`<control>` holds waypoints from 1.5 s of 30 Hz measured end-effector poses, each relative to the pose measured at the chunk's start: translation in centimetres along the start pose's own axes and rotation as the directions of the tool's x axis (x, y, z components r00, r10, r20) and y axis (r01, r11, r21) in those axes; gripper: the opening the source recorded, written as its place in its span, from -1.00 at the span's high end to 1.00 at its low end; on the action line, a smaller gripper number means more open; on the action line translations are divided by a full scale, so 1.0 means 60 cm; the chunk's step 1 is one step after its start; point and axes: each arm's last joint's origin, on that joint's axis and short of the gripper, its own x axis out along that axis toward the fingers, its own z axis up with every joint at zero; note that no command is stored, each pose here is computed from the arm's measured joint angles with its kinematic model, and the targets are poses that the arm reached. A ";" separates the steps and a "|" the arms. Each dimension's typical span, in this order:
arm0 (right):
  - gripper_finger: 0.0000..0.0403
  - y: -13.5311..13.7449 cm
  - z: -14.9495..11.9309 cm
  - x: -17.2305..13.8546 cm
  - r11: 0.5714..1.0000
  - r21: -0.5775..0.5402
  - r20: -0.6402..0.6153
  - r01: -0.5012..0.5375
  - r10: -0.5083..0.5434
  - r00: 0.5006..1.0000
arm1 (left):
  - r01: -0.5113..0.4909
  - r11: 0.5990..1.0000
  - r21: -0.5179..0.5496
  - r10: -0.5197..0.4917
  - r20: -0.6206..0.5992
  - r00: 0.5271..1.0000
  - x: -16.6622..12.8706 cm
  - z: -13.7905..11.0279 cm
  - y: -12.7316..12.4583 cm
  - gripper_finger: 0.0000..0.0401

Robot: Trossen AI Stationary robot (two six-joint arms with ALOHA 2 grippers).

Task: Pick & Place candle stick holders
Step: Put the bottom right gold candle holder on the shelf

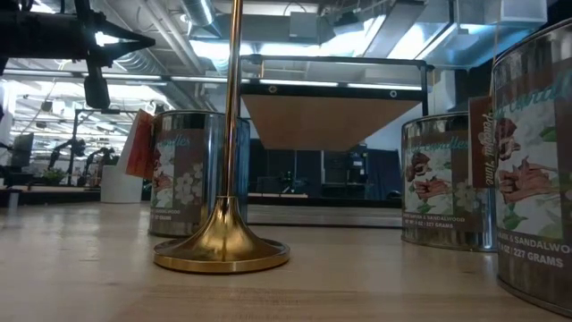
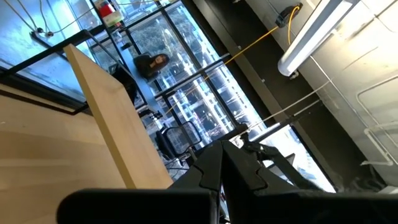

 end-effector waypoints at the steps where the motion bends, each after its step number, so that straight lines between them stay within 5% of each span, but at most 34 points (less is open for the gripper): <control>1: 0.98 0.000 -0.006 0.012 1.000 0.005 0.015 0.013 -0.013 1.000 | 0.000 1.000 0.000 0.000 0.000 1.000 0.000 0.000 0.000 0.99; 12: 0.90 -0.021 -0.011 0.099 0.963 0.055 0.168 0.265 -0.271 0.948 | 0.000 1.000 -0.016 0.000 -0.001 1.000 0.000 0.000 0.000 0.99; 20: 0.32 -0.037 0.004 0.132 0.929 0.125 0.390 0.349 -0.370 0.843 | -0.004 1.000 -0.021 0.004 -0.014 1.000 0.000 -0.002 0.002 0.99; 28: -0.19 -0.044 0.009 0.220 0.912 0.197 0.510 0.361 -0.410 0.756 | -0.001 0.999 -0.046 0.000 -0.040 0.999 0.000 -0.005 0.003 0.99; 35: -0.25 -0.043 0.029 0.270 0.918 0.208 0.620 0.338 -0.391 0.680 | 0.008 0.997 -0.081 -0.013 -0.063 0.998 0.000 -0.006 0.003 0.99; 45: -0.22 -0.037 0.058 0.273 0.919 0.260 0.675 0.296 -0.392 0.625 | 0.005 0.993 -0.119 -0.013 -0.063 0.998 0.000 -0.007 0.003 0.99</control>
